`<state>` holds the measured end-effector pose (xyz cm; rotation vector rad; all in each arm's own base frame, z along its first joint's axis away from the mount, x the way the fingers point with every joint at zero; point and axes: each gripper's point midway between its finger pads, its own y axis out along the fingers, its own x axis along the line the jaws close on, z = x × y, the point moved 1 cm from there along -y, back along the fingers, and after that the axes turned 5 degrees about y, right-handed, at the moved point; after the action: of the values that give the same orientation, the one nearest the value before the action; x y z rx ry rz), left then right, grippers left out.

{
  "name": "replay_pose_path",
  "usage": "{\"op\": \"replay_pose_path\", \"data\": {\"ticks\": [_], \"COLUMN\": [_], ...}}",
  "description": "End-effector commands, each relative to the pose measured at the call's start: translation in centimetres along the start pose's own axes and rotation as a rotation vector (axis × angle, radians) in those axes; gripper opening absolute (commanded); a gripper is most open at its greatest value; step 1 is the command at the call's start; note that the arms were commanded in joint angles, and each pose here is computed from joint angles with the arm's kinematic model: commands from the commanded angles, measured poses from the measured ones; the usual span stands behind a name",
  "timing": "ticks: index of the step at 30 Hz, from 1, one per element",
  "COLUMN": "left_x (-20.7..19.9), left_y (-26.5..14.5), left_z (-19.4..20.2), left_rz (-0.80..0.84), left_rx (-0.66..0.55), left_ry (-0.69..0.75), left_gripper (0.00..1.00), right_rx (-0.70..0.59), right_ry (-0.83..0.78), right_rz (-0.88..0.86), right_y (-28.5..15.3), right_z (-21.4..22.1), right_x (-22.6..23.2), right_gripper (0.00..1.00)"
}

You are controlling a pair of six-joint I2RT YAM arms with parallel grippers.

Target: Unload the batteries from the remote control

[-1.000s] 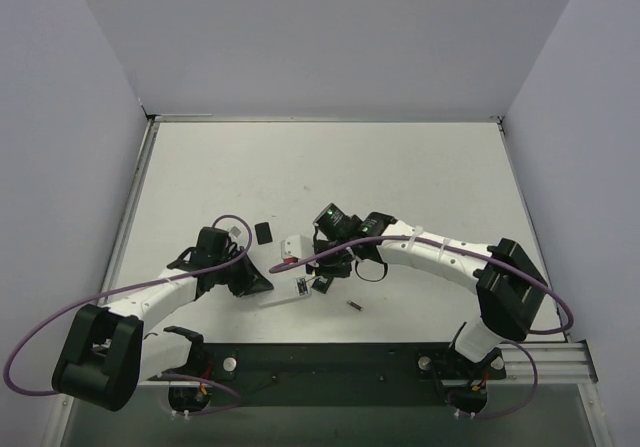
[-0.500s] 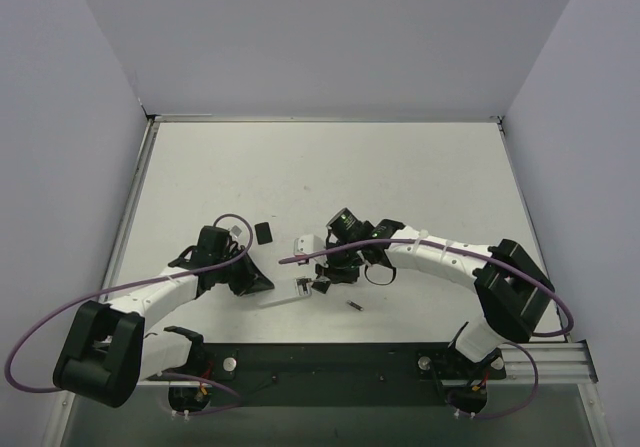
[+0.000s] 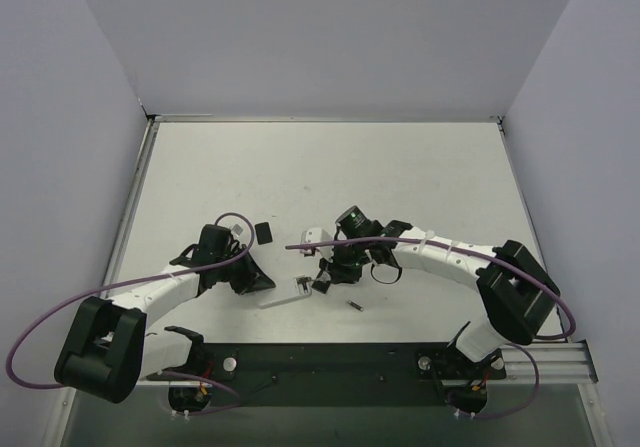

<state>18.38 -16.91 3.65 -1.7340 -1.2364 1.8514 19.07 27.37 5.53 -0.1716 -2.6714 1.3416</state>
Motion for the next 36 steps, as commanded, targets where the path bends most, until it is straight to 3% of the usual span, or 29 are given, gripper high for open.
{"op": "replay_pose_path", "data": {"ticks": [1, 17, 26, 31, 36], "left_x": [3.0, 2.7, -1.4, -4.2, -3.6], "left_y": [0.5, 0.6, -0.4, -2.6, -3.9], "left_z": [0.4, 0.4, -0.9, -3.8, -4.5], "left_rz": [-0.136, -0.119, 0.034, 0.036, -0.030], "left_rx": [-0.008, -0.002, -0.023, -0.119, -0.150], "left_ry": [0.002, 0.014, 0.062, 0.109, 0.102], "left_gripper": [0.00, 0.00, 0.00, 0.33, 0.43], "right_rx": [-0.144, -0.192, -0.035, 0.073, 0.143], "right_ry": [0.050, 0.085, -0.046, -0.158, -0.261], "right_rz": [0.031, 0.056, 0.199, 0.293, 0.341], "right_y": [-1.1, -2.7, -4.3, -5.4, -6.5], "right_z": [-2.0, -2.6, -2.1, -2.1, -2.9], "right_x": [-1.4, -2.3, -2.3, -2.4, -2.1], "right_gripper": [0.00, 0.00, 0.00, 0.00, 0.00]}}
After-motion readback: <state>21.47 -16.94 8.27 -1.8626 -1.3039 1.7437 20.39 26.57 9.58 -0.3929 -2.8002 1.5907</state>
